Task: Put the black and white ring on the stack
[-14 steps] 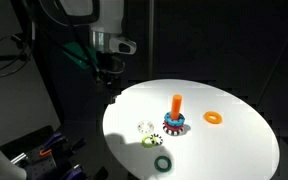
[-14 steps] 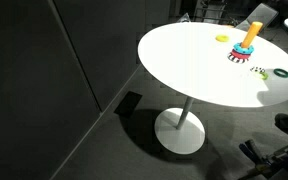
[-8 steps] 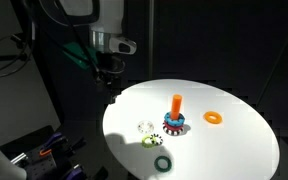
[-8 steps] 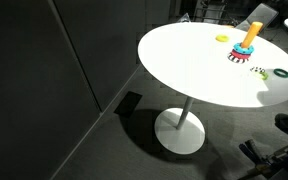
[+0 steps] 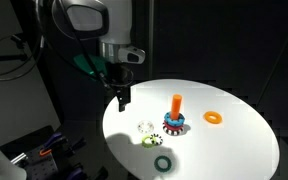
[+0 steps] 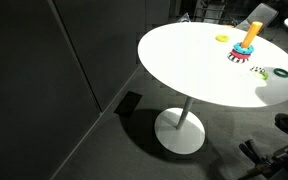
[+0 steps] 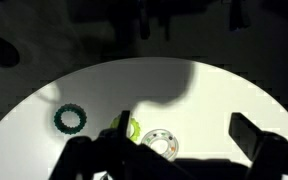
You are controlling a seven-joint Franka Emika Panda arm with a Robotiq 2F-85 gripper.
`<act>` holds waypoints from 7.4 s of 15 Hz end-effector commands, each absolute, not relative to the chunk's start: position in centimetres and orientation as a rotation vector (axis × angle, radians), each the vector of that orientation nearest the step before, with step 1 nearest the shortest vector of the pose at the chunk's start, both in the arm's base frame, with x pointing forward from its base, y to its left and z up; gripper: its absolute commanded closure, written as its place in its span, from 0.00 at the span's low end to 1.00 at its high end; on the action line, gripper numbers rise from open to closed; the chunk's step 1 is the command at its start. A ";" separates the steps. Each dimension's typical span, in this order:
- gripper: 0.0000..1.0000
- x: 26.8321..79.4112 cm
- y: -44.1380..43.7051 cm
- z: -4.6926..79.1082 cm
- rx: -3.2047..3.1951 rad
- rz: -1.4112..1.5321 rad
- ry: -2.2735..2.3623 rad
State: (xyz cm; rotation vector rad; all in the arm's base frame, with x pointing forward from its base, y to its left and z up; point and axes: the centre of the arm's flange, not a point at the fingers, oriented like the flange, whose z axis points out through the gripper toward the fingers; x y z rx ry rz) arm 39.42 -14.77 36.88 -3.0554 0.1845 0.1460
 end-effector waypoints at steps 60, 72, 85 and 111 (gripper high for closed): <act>0.36 52.8 -21.3 15.4 -3.150 0.076 0.766; 0.61 53.2 -22.6 23.6 -3.136 -0.067 0.815; 0.61 53.5 -23.0 35.2 -3.106 -0.381 0.836; 0.61 60.3 -20.9 34.9 -3.103 -0.530 1.064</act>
